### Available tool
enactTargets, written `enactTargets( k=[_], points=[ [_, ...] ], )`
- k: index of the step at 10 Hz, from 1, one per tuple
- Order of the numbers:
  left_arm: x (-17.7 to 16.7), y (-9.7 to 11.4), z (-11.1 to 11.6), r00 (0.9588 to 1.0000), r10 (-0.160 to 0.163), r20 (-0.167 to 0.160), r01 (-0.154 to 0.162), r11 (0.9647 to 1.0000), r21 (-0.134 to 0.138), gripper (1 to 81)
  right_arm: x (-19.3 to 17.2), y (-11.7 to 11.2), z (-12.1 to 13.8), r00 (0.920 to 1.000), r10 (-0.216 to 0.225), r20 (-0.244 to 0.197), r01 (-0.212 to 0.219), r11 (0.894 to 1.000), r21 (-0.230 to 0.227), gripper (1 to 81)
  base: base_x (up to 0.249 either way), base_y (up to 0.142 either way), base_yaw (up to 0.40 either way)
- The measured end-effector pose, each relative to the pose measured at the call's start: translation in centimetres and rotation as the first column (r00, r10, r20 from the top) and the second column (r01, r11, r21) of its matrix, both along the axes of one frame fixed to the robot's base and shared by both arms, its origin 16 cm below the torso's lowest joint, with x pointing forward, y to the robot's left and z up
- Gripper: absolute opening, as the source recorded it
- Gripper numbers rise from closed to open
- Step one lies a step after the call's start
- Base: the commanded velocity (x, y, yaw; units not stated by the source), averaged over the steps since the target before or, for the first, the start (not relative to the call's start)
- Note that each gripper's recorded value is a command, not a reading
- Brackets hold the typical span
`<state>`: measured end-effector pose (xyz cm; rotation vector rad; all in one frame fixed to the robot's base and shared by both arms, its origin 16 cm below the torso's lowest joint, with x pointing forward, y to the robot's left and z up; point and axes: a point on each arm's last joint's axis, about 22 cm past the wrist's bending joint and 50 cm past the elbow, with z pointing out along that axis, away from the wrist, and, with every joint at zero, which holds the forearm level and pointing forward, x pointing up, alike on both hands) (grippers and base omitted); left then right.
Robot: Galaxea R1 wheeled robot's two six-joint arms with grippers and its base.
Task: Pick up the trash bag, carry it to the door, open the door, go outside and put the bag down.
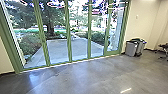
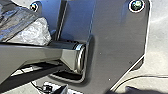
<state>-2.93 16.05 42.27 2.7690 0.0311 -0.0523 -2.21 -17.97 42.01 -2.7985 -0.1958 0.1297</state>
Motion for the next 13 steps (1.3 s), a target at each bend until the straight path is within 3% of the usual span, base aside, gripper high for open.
enactTargets(
  k=[4,10,13],
  points=[
    [0.0,0.1,0.0,1.0,0.0,-0.001,0.0,1.0,0.001,1.0,-0.6,0.0,0.0,1.0,0.005,-0.004,-0.005,1.0,0.0,81.1,0.102,0.0,0.0],
    [-0.1,-0.1,0.0,1.0,0.0,-0.001,0.0,1.0,-0.001,1.0,-3.8,-0.9,-0.1,0.9981,0.062,-0.004,-0.062,0.998,-0.01,81.1,0.114,0.0,0.0],
    [0.0,-0.1,0.0,1.0,0.0,-0.001,0.0,1.0,-0.001,1.0,-3.6,-0.9,-0.1,0.9981,0.061,0.0,-0.061,0.998,-0.009,81.1,0.121,0.0,0.0]
  ],
)
